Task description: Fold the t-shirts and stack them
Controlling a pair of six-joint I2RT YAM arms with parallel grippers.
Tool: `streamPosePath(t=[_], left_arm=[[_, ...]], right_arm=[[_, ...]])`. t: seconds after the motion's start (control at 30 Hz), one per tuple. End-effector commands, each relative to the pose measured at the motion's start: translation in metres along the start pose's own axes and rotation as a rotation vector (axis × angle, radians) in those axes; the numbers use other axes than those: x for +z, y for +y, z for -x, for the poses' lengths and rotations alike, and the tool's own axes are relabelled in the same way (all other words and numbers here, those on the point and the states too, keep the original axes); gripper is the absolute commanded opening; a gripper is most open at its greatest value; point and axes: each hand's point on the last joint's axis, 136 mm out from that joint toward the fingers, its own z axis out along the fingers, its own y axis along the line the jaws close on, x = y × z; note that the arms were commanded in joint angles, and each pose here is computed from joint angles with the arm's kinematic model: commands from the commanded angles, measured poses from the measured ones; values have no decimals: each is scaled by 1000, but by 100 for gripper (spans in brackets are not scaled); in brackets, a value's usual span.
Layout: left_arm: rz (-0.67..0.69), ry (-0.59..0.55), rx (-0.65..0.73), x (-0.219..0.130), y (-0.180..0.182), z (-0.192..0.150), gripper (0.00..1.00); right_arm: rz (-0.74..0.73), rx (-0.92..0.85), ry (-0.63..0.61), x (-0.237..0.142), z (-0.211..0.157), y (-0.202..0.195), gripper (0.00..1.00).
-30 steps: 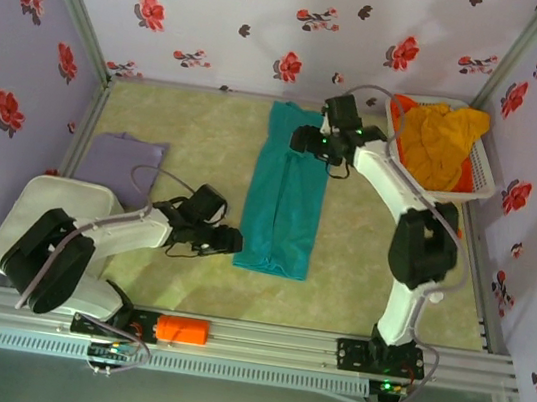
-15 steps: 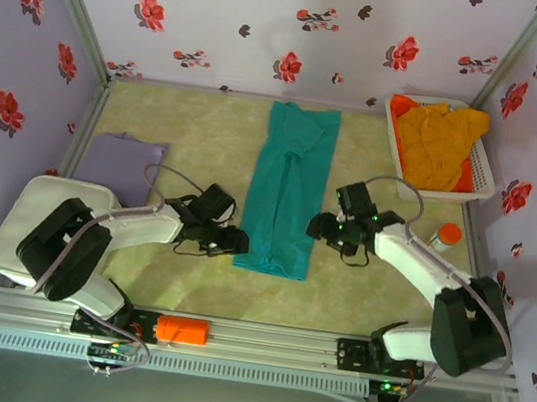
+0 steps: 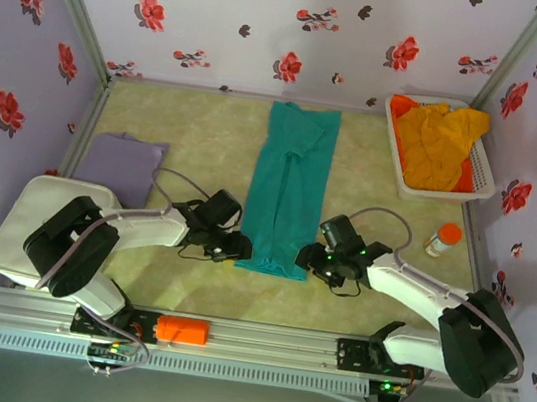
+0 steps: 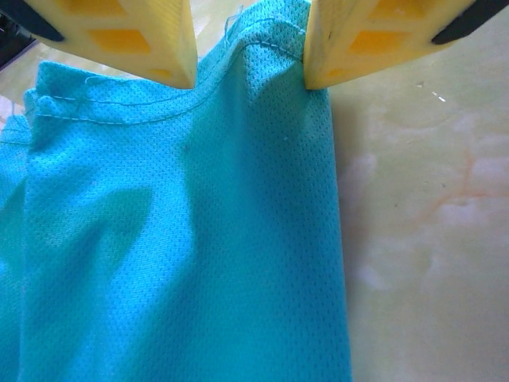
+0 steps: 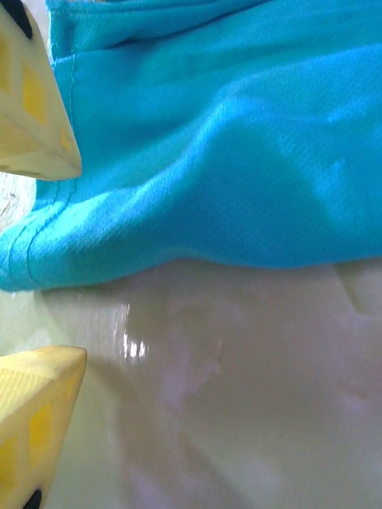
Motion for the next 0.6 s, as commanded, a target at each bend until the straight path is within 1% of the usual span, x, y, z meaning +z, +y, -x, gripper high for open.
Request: streamPosePath(t=[0.0, 0.13, 0.37, 0.57], left_arm=[[13, 19, -15, 6, 6, -5, 38], [25, 20, -21, 8, 10, -6, 35], [30, 18, -26, 7, 12, -8, 28], [32, 21, -29, 8, 13, -9, 16]], right_arm=[[27, 31, 6, 8, -3, 7, 55], [40, 19, 15, 14, -7, 13, 51], [18, 16, 16, 14, -11, 9, 42], [-7, 19, 4, 11, -15, -1, 33]])
